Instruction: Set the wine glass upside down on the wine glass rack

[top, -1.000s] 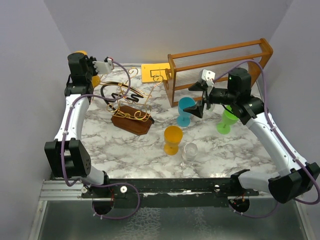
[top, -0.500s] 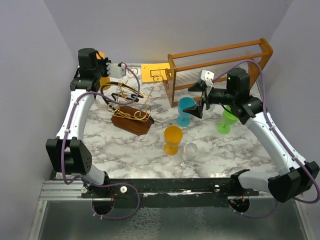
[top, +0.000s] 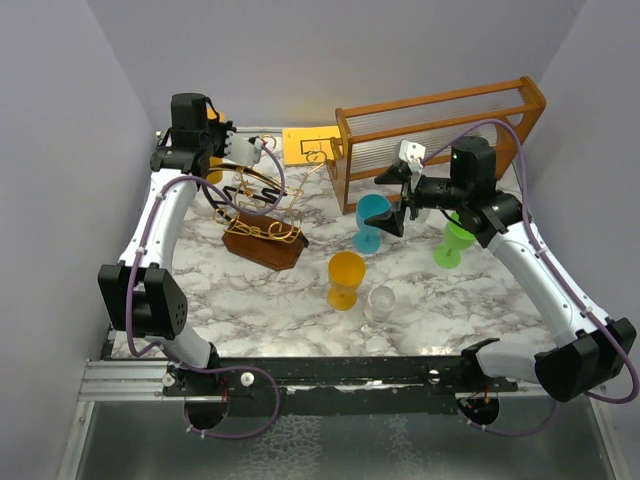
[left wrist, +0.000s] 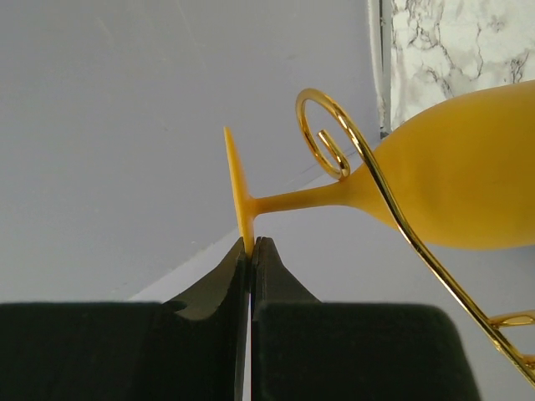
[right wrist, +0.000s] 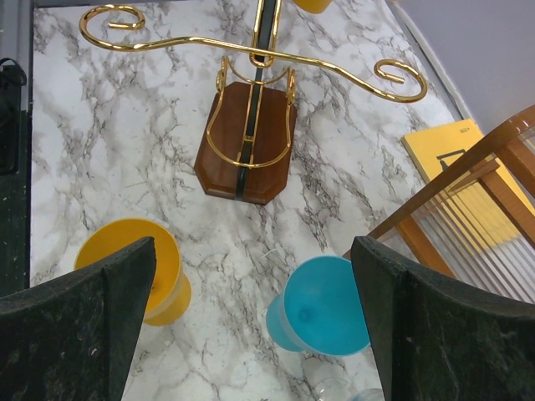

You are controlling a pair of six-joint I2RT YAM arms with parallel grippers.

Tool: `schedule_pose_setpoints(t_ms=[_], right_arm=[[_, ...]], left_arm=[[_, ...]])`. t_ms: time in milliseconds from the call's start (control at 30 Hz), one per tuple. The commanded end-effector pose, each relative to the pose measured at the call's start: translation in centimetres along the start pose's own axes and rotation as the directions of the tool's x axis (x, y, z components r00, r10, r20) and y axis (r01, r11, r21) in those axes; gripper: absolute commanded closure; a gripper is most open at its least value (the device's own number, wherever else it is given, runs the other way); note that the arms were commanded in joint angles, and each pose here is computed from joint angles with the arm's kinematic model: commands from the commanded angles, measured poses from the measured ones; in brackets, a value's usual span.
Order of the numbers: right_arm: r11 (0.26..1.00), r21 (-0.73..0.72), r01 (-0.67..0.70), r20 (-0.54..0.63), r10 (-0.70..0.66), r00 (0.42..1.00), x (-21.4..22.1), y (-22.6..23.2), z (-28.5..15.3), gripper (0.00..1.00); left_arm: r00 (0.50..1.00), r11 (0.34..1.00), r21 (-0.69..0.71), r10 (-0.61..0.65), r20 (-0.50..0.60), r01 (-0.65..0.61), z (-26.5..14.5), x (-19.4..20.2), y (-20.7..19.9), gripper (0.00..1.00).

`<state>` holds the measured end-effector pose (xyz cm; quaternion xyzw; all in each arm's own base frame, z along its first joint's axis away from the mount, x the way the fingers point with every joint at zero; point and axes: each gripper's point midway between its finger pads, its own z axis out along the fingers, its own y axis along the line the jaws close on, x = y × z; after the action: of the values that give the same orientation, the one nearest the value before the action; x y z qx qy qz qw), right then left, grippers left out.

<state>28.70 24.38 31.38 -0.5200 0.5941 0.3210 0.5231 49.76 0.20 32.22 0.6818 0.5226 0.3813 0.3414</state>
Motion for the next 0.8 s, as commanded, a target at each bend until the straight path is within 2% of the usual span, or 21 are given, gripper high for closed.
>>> schedule_pose_setpoints(t_ms=[0, 767], right_arm=[[1.000, -0.016, 0.012, 0.019, -0.012, 1.000, -0.1, 0.0, 0.4, 0.01], [1.000, -0.018, 0.002, 0.010, -0.001, 1.000, 0.4, -0.2, 0.7, 0.01]], left_arm=[[0.997, 0.998, -0.014, 0.057, 0.061, -0.056, -0.3, -1.3, 1.4, 1.00], [0.988, 0.994, 0.046, 0.094, 0.124, -0.100, -1.1, -3.0, 0.5, 1.00]])
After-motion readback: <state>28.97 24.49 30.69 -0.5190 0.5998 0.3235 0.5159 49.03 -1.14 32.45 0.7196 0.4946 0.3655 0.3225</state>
